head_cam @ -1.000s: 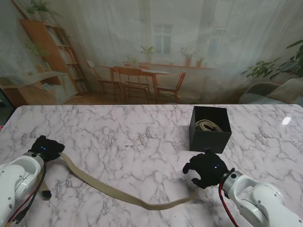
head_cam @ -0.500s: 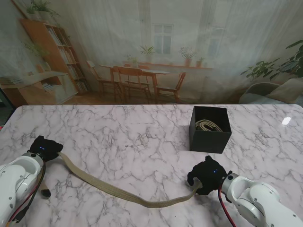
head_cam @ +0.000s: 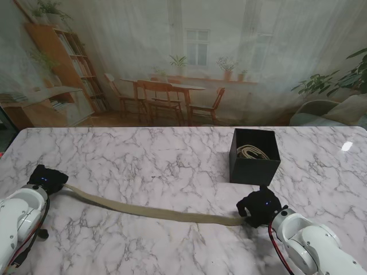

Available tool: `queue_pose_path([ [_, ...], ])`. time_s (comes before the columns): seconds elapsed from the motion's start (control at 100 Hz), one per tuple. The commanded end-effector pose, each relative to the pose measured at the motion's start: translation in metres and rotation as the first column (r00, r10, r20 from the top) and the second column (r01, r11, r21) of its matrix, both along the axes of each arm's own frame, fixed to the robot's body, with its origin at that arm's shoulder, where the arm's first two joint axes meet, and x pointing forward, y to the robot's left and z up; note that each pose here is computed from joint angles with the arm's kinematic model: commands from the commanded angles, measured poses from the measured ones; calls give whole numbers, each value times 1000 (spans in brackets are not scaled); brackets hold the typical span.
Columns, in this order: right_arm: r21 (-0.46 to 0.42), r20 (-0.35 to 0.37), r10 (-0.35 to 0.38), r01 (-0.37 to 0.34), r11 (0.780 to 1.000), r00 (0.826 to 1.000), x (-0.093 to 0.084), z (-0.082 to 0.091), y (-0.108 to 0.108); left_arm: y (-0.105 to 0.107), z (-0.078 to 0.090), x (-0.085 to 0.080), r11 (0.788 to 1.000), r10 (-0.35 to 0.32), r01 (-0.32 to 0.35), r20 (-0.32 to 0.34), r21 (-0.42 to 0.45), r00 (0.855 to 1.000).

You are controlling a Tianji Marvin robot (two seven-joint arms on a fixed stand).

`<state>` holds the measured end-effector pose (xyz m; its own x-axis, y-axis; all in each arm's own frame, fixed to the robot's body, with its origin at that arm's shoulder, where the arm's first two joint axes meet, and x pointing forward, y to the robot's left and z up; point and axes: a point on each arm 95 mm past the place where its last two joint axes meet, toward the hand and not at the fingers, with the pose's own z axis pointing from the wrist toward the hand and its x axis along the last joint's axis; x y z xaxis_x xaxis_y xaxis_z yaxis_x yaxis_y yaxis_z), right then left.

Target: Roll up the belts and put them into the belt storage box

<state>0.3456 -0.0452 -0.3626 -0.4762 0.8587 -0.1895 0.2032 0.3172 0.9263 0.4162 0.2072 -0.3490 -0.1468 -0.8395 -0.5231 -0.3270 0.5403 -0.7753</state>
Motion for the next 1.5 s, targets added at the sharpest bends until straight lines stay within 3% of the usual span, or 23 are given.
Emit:
queue_pose_path([
  [0.0,-12,-4,-21,21,1000,1000,-4,-4,-6,12,0,-3,999,31,-31,-10,32,999],
  [0.36,-8,5,-57,57,998,998,-2,-7,-10,37,22,-15,995,50,-53,40,86,998],
  [0.61,59,-7,-72,73,996,997,2,-14,1,23,-3,-11,993,89,-81,-96,82,991],
  [0.78,86,13,-1,0,996,1000,4,-10,13,7,-10,-5,998,51,-46,-103,52,993],
  [1.11,184,138,118,-143,972,983,9,2,34,-17,9,7,998,-57,57,-39,-6,998],
  [1.19,175,109,118,-136,975,987,9,-1,33,-20,8,8,998,-60,60,-43,-12,997],
  [1.32,89,-12,114,-112,990,993,7,-12,29,-20,-2,8,999,-34,35,-87,12,996],
  [1.4,61,-30,114,-112,992,993,6,-12,27,-18,-7,8,1000,-16,18,-94,16,995],
  [1.49,87,-9,104,-103,991,994,4,-7,26,-16,-8,7,1000,-9,10,-82,8,997],
])
